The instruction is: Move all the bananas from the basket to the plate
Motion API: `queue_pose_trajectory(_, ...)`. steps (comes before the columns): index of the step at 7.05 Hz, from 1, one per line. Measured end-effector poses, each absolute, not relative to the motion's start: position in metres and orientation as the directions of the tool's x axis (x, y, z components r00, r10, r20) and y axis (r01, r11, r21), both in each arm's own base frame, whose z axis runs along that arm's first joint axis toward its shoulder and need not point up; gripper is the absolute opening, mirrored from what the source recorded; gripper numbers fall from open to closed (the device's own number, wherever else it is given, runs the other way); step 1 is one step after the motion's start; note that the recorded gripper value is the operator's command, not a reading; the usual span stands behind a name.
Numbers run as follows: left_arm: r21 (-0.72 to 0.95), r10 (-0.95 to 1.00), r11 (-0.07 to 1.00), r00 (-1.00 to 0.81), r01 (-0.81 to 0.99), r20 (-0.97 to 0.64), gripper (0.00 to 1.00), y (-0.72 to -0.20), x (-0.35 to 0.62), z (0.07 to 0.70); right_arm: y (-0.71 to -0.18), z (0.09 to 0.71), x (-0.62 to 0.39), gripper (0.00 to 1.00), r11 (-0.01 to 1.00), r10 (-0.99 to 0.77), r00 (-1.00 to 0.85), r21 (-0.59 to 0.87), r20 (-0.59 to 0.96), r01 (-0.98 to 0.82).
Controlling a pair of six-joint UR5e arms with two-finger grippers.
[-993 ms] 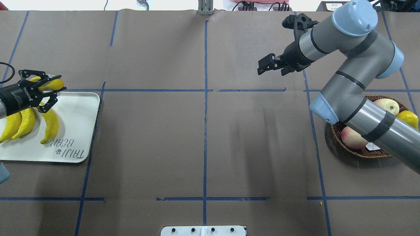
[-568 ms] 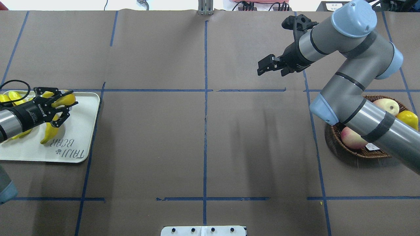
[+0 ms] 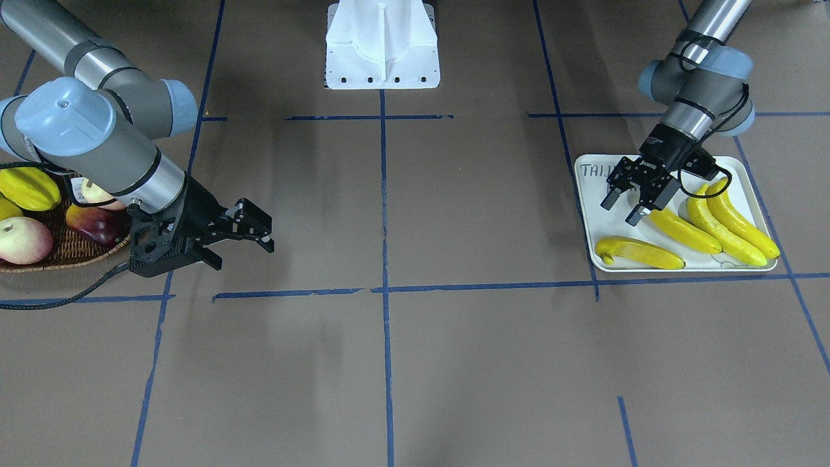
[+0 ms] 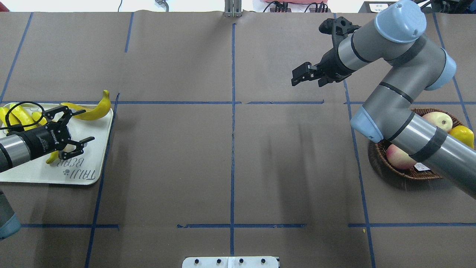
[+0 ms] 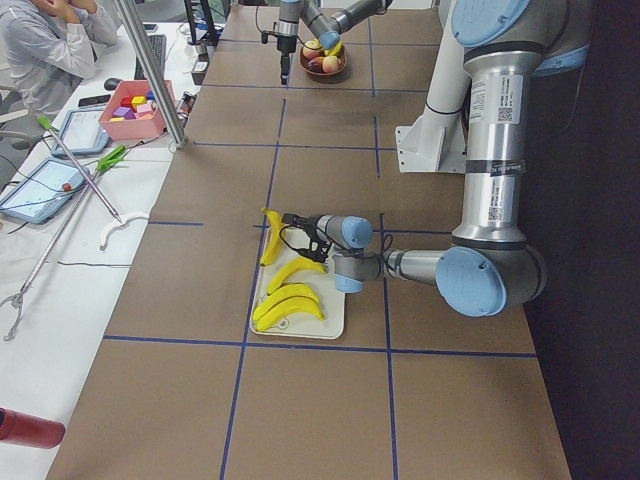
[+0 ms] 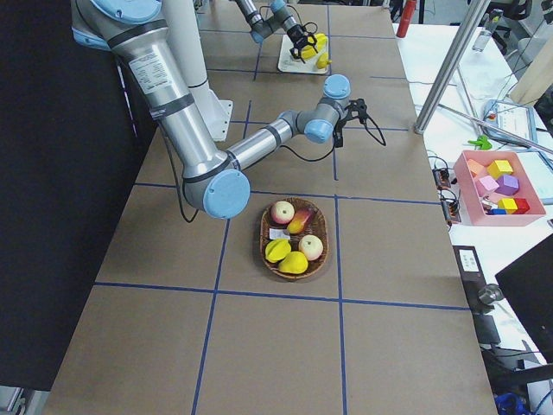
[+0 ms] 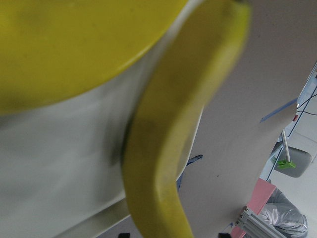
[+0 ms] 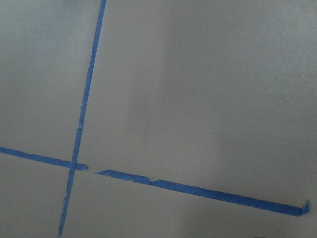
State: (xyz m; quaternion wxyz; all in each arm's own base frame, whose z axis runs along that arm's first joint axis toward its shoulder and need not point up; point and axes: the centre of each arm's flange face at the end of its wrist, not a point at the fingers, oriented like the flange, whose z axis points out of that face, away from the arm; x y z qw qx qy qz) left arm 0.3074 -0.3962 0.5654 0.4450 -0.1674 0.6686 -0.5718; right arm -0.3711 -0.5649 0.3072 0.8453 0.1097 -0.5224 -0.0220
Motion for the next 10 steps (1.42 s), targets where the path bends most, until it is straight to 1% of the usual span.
queue_pose_trajectory(2,-0.880,-0.737,0.350,-0.486,0.320,-0.469,1.00,-0.389,0.295,0.574,-0.565,0.307,-0.371,1.00,0.975,-0.152,0.453,0.208,0.878,-0.077)
queue_pose_trajectory(3,-0.868,-0.736,0.373,-0.465,0.328,-0.492,1.00,-0.394,0.282,0.574,-0.568,0.308,-0.366,1.00,0.975,-0.148,0.455,0.206,0.878,-0.082)
queue_pose_trajectory(4,-0.843,-0.728,0.418,-0.430,0.339,-0.534,1.00,-0.403,0.263,0.572,-0.572,0.313,-0.356,1.00,0.975,-0.142,0.460,0.205,0.876,-0.089)
queue_pose_trajectory(5,-0.781,-0.700,0.503,-0.356,0.370,-0.619,1.00,-0.414,0.241,0.572,-0.576,0.322,-0.341,1.00,0.972,-0.147,0.472,0.214,0.869,-0.092)
queue_pose_trajectory(7,-0.594,-0.589,0.672,-0.167,0.441,-0.791,1.00,-0.432,0.201,0.579,-0.579,0.348,-0.315,1.00,0.964,-0.181,0.502,0.253,0.846,-0.079)
queue_pose_trajectory(8,-0.475,-0.497,0.749,-0.082,0.462,-0.864,1.00,-0.439,0.185,0.581,-0.581,0.360,-0.304,1.00,0.960,-0.196,0.515,0.270,0.834,-0.073)
queue_pose_trajectory(10,-0.215,-0.297,0.853,0.103,0.476,-0.949,1.00,-0.447,0.171,0.590,-0.583,0.376,-0.289,1.00,0.954,-0.217,0.538,0.293,0.814,-0.060)
